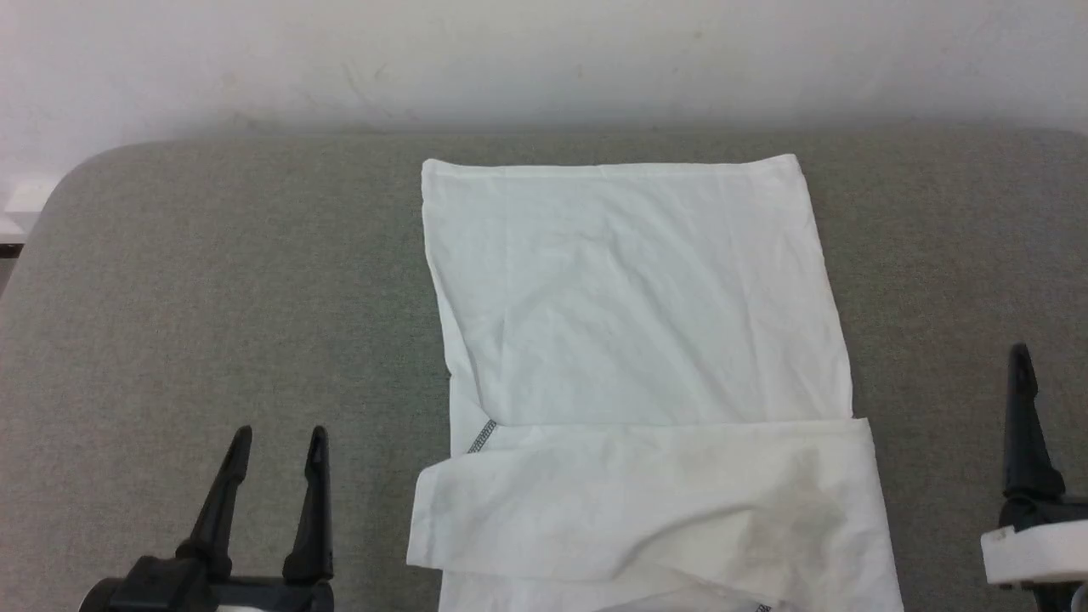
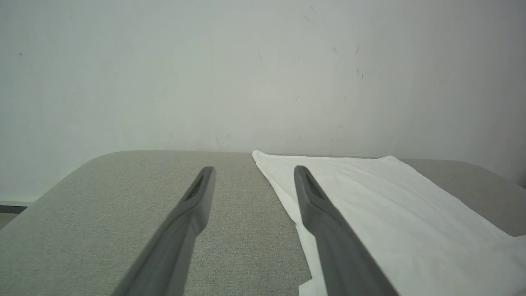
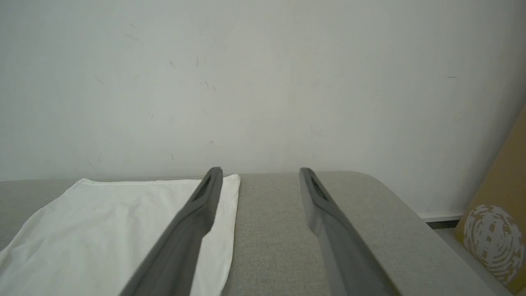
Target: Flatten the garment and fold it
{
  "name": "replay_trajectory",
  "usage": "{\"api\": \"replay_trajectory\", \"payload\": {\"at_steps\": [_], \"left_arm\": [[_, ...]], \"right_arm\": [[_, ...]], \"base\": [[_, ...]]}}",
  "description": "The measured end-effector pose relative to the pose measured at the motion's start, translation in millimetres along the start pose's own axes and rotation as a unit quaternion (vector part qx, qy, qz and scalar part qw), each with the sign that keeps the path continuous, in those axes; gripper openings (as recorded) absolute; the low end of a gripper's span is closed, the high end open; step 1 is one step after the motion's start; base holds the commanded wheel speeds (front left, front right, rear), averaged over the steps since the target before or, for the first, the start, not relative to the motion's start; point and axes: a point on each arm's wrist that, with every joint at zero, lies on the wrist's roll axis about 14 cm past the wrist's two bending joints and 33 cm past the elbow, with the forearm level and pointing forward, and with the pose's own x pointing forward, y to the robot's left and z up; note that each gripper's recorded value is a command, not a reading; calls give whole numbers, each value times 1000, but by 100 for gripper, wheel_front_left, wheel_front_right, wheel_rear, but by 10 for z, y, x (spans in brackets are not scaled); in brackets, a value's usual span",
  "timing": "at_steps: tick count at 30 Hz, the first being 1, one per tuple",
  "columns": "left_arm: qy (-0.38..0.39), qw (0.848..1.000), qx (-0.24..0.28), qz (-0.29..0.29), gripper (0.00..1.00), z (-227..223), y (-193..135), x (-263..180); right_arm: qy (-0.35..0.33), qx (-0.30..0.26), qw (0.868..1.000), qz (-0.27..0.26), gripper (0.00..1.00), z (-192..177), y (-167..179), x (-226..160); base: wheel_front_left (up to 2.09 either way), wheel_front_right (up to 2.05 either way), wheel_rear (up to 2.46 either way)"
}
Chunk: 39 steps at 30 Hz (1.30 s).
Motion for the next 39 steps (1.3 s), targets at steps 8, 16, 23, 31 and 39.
{"api": "replay_trajectory", "payload": {"at_steps": [8, 16, 23, 31, 39], "left_arm": [[12, 1000, 7, -14, 100, -85, -25, 99], [-4, 990, 83, -112, 100, 296, -115, 982], [39, 982, 106, -152, 100, 477, -149, 1933], [149, 973, 97, -145, 100, 16, -30, 2730], [255, 949, 92, -161, 100, -847, -138, 3016]], "right_arm": [[10, 22, 1000, -11, 100, -169, -52, -142], [-1, 20, 1000, 9, 100, -168, 96, 127], [16, 25, 999, 21, 100, -411, 200, 363], [50, 30, 998, 23, 100, -829, 242, 529], [82, 16, 996, 5, 100, -1117, 112, 560]], "base": [[0, 0, 0], [0, 0, 0], [0, 0, 0], [0, 0, 0], [0, 0, 0]]}}
